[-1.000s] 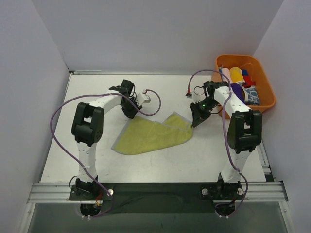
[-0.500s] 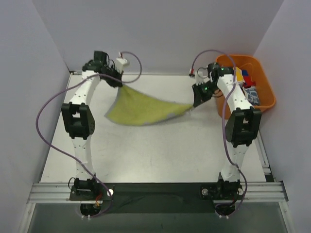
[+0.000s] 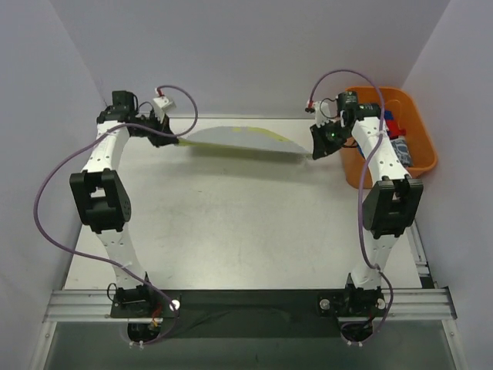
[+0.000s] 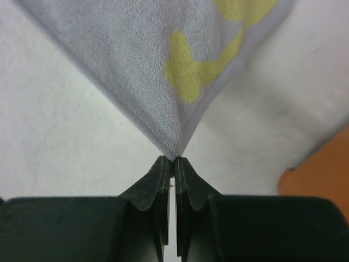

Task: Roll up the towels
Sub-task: Flatten the towel

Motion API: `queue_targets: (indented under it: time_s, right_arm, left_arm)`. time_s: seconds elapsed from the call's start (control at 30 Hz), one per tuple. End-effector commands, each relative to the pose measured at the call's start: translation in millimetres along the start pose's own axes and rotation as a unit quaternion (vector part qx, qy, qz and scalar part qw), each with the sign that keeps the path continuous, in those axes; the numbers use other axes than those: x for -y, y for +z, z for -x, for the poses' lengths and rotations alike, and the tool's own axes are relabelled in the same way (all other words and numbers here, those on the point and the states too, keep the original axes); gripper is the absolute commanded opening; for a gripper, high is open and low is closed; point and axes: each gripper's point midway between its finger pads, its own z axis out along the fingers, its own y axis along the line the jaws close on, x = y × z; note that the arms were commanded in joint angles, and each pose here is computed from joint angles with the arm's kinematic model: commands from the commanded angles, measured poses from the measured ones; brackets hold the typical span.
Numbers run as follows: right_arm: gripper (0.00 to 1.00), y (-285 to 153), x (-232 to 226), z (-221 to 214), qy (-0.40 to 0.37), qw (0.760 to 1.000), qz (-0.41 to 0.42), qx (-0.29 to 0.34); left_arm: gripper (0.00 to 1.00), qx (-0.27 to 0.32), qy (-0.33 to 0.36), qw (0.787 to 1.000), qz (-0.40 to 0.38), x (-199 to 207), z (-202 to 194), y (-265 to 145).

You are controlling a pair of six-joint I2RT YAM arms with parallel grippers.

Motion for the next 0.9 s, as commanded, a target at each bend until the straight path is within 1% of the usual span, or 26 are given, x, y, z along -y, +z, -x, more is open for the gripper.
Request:
queue_targets:
  time_s: [0.0, 0.03, 0.07, 0.1, 0.13, 0.17, 0.2, 0.23, 0.27, 0.3, 0.33, 0.37, 0.4, 0.43, 0.47, 0.5, 0.53, 0.57, 0.6, 0.67, 0.7, 0.73, 0.77, 0.8, 0.83, 0.87]
  right_arm:
    - [0.0, 14, -38, -58, -0.019, 0.995, 0.041, -0.086]
    - [0.0, 21, -45, -69, -0.027, 0.994, 0.047, -0.099]
    - [0.0, 22, -51, -78, -0.036, 0.992, 0.049, -0.108]
    - [0.0, 27, -57, -87, -0.059, 0.989, 0.051, -0.123]
    - [0.0, 35, -63, -112, -0.061, 0.985, 0.062, -0.151]
    - [0.0, 35, -68, -120, -0.068, 0.983, 0.064, -0.159]
    - [0.0, 37, -72, -129, -0.074, 0.98, 0.068, -0.17]
    - [0.0, 39, -78, -146, -0.072, 0.976, 0.08, -0.19]
    - [0.0, 38, -82, -153, -0.074, 0.974, 0.084, -0.197]
    - [0.01, 38, -85, -160, -0.078, 0.972, 0.088, -0.205]
    - [0.08, 34, -90, -176, -0.085, 0.965, 0.102, -0.226]
    - [0.17, 29, -94, -178, -0.091, 0.964, 0.106, -0.228]
    - [0.32, 24, -96, -182, -0.094, 0.962, 0.109, -0.232]
    - [0.4, 17, -100, -186, -0.091, 0.96, 0.114, -0.238]
    - [0.48, 7, -101, -181, -0.094, 0.963, 0.109, -0.227]
    - [0.64, 0, -103, -178, -0.092, 0.965, 0.109, -0.222]
    - [0.68, -5, -102, -171, -0.091, 0.968, 0.104, -0.209]
    - [0.68, -12, -100, -153, -0.09, 0.975, 0.093, -0.182]
    - [0.68, -16, -99, -145, -0.084, 0.977, 0.092, -0.174]
    - [0.68, -14, -96, -128, -0.05, 0.981, 0.098, -0.159]
    - [0.64, -14, -91, -113, -0.042, 0.984, 0.093, -0.144]
    - [0.61, -10, -88, -105, -0.034, 0.985, 0.092, -0.14]
    - [0.58, 3, -86, -107, -0.015, 0.983, 0.1, -0.156]
    - [0.51, 6, -83, -98, 0.0, 0.984, 0.095, -0.153]
    - [0.47, 12, -83, -98, 0.014, 0.982, 0.096, -0.159]
    - [0.44, 23, -83, -101, 0.025, 0.98, 0.102, -0.172]
  left_arm:
    - [0.0, -0.013, 0.07, 0.996, -0.056, 43, -45, -9]
    - [0.0, -0.027, 0.097, 0.993, -0.058, 51, -59, -11]
    - [0.0, -0.05, 0.082, 0.993, -0.075, 64, -91, -8]
    - [0.0, -0.062, 0.101, 0.99, -0.081, 71, -103, -10]
    - [0.0, -0.075, 0.103, 0.988, -0.089, 78, -117, -12]
    - [0.0, -0.094, 0.107, 0.985, -0.095, 83, -132, -14]
    - [0.0, -0.111, 0.116, 0.98, -0.12, 100, -153, -17]
    - [0.0, -0.122, 0.121, 0.977, -0.128, 105, -162, -19]
    - [0.0, -0.135, 0.122, 0.974, -0.134, 111, -172, -23]
    - [0.07, -0.145, 0.122, 0.97, -0.152, 123, -181, -29]
    - [0.15, -0.152, 0.121, 0.967, -0.162, 130, -185, -34]
    - [0.21, -0.166, 0.119, 0.965, -0.166, 133, -191, -42]
    - [0.27, -0.173, 0.109, 0.963, -0.177, 143, -191, -53]
    - [0.41, -0.171, 0.1, 0.964, -0.176, 144, -190, -60]
    - [0.48, -0.168, 0.089, 0.967, -0.17, 143, -189, -70]
    - [0.55, -0.17, 0.074, 0.966, -0.181, 151, -187, -80]
    - [0.69, -0.168, 0.079, 0.966, -0.177, 146, -179, -84]
    - [0.7, -0.167, 0.078, 0.967, -0.177, 145, -174, -88]
    - [0.71, -0.17, 0.065, 0.966, -0.184, 147, -172, -91]
    - [0.71, -0.154, 0.059, 0.971, -0.171, 135, -154, -89]
    - [0.7, -0.148, 0.022, 0.975, -0.167, 132, -150, -80]
    - [0.67, -0.136, 0.005, 0.977, -0.167, 130, -142, -71]
    - [0.6, -0.138, -0.01, 0.977, -0.16, 126, -137, -64]
    - [0.55, -0.148, -0.044, 0.977, -0.143, 122, -134, -44]
    - [0.51, -0.169, -0.054, 0.976, -0.125, 117, -139, -37]
    - [0.48, -0.175, -0.063, 0.975, -0.118, 117, -140, -30]
